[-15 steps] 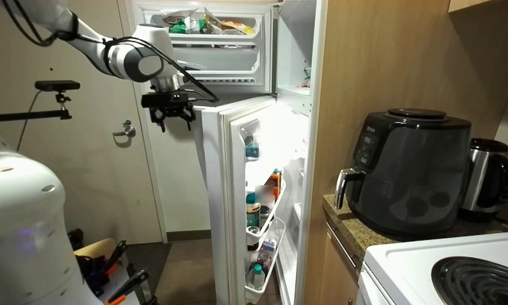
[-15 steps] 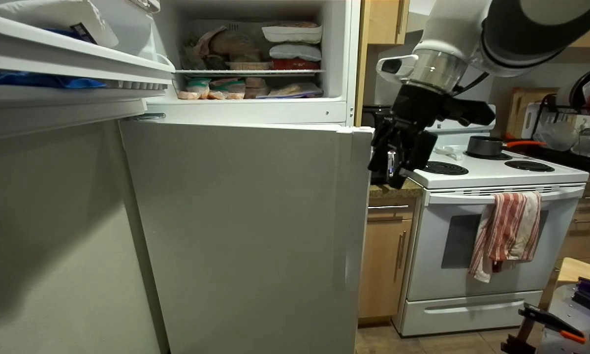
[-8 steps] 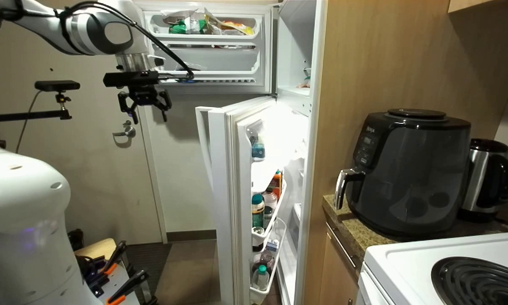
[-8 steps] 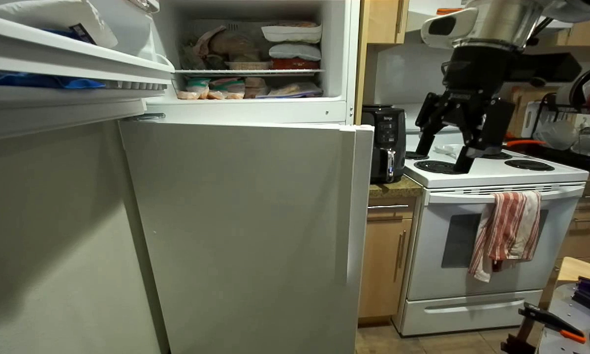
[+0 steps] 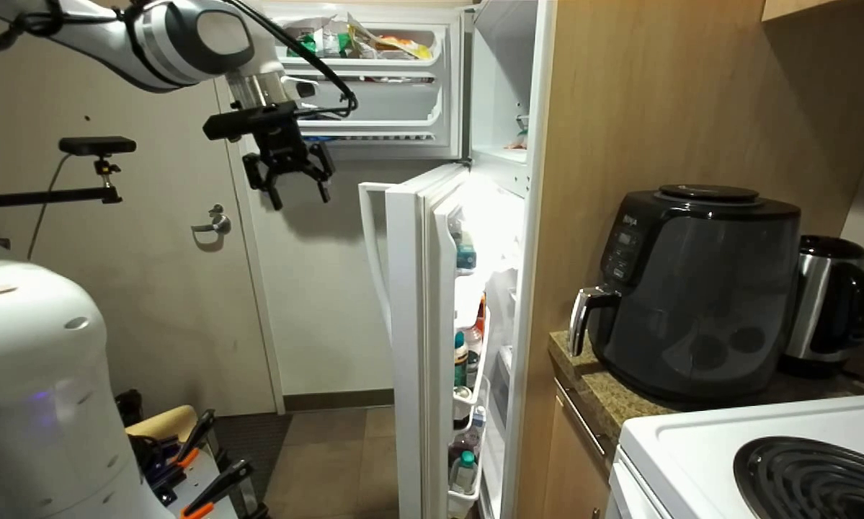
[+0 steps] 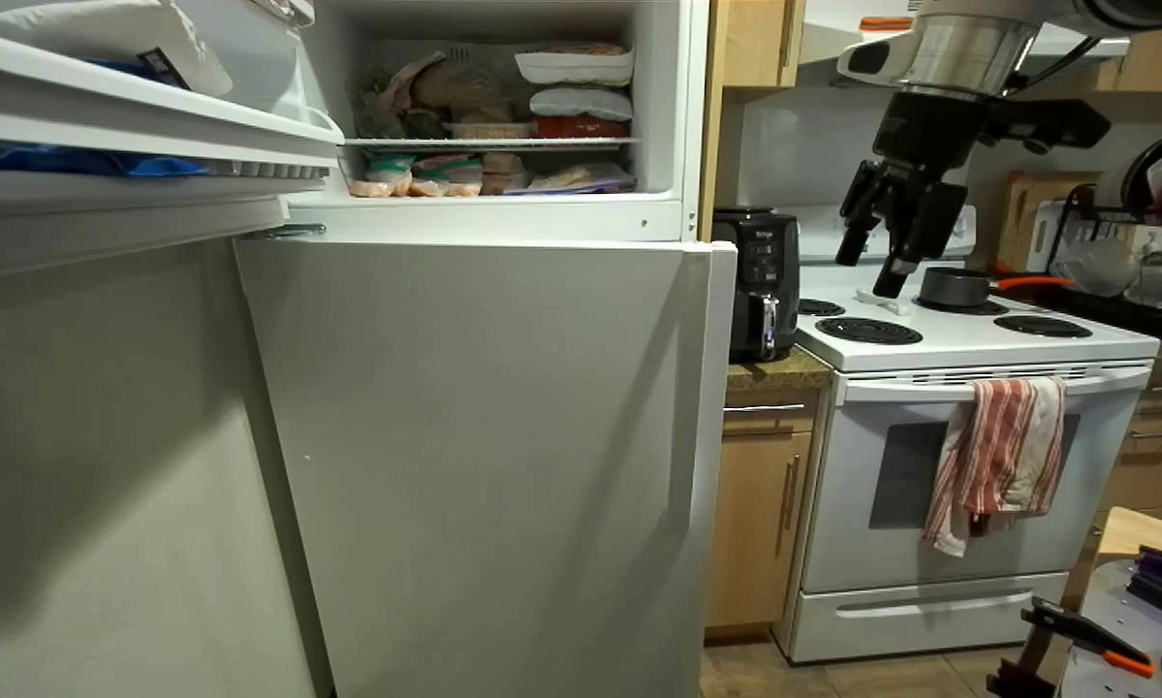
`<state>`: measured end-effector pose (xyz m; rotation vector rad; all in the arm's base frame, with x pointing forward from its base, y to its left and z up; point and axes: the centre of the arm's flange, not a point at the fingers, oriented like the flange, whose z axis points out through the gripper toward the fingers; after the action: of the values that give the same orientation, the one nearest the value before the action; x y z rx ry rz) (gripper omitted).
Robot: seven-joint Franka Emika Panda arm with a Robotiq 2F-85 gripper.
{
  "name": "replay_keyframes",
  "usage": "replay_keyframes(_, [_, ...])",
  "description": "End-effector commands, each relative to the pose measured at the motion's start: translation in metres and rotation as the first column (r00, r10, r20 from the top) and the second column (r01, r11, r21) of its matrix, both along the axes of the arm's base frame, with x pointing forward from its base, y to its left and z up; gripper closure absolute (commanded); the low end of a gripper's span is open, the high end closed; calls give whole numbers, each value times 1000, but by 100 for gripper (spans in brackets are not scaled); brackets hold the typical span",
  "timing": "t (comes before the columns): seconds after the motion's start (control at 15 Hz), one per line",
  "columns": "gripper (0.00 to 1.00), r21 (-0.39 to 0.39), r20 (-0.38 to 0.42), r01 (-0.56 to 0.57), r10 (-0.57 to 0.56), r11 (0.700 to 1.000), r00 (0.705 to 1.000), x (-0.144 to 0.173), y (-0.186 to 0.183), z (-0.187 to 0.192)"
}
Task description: Open the fridge
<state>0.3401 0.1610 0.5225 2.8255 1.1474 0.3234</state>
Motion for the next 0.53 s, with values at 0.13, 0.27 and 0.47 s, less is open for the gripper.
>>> replay_keyframes(0.13, [0,-41,56,211,-208,977,976,61,-79,-21])
replay_keyframes(0.27, [0,-36,100,256,-252,966,963,88,-109,-30])
replay_keyframes(0.47, [0,9,188,299,-296,954,937,127,-149,-51])
